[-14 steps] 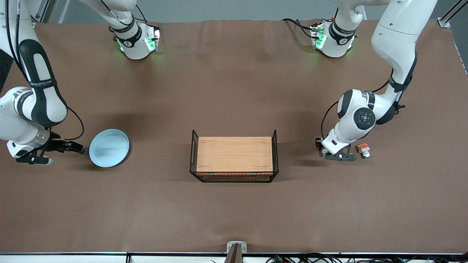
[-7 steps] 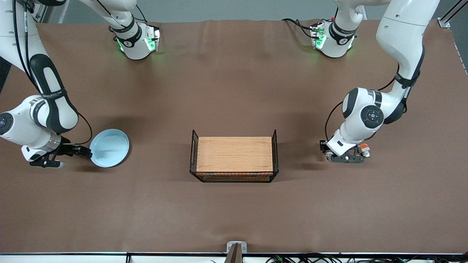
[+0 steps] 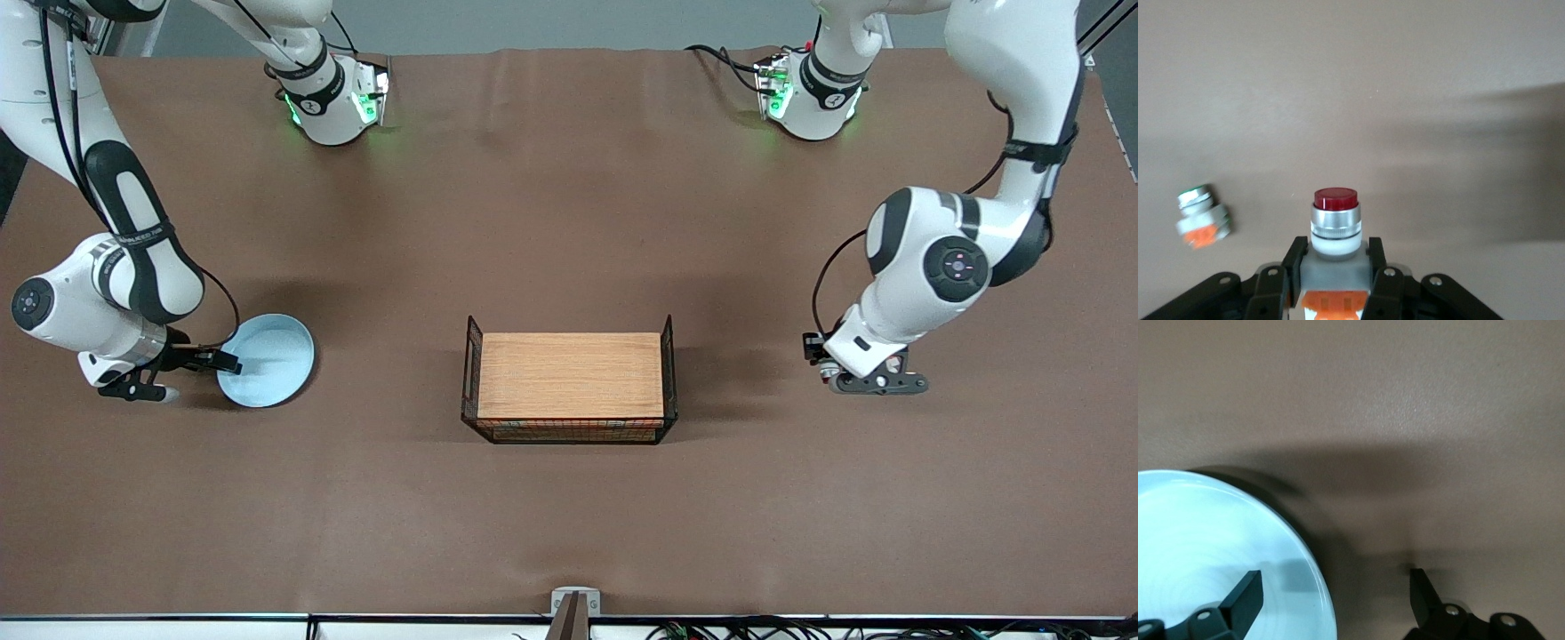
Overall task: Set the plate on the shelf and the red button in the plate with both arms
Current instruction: 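Lift the button with the left gripper while the right gripper grips the plate rim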
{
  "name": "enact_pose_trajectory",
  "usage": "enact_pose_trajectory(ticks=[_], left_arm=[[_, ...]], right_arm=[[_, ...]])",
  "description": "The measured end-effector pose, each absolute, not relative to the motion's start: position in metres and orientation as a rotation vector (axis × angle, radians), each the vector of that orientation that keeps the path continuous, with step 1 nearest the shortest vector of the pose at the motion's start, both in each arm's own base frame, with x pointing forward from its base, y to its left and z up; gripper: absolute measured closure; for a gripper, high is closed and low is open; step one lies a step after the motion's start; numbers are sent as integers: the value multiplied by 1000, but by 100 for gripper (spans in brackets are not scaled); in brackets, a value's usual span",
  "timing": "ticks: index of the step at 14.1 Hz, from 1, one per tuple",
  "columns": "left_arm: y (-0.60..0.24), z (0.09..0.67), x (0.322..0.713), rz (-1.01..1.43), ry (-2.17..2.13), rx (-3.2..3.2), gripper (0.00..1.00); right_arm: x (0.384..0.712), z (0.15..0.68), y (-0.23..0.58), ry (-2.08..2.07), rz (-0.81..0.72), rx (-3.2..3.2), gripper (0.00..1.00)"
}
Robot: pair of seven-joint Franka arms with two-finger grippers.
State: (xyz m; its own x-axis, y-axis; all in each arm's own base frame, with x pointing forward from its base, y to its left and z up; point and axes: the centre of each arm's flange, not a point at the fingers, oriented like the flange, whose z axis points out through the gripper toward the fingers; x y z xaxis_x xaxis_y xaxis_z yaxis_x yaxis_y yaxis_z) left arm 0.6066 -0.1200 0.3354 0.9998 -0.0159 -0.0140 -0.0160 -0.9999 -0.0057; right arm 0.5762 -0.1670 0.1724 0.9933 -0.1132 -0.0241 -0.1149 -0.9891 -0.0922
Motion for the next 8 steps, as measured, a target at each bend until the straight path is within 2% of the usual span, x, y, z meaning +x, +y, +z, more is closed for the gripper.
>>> enact_pose_trajectory(ticks=[2,3,5,6,7,8], left_arm=[[-120,372,616,57,-37,-3129,59],[-120,386,619,70,-85,-3124,59],[-120,408,620,76,-240,-3113,59],[-122,416,619,72,-345,-3105,59],[-125,423,617,65,-446,-3095,59],[-132,430,614,58,-535,-3084,59]], right_arm=[[575,171,-167,175,38,-3041,5],[574,170,-166,174,48,-3038,11],[573,172,-166,175,56,-3036,30],[573,173,-166,173,66,-3032,31],[573,173,-164,170,74,-3030,36],[573,175,-164,169,73,-3029,46]])
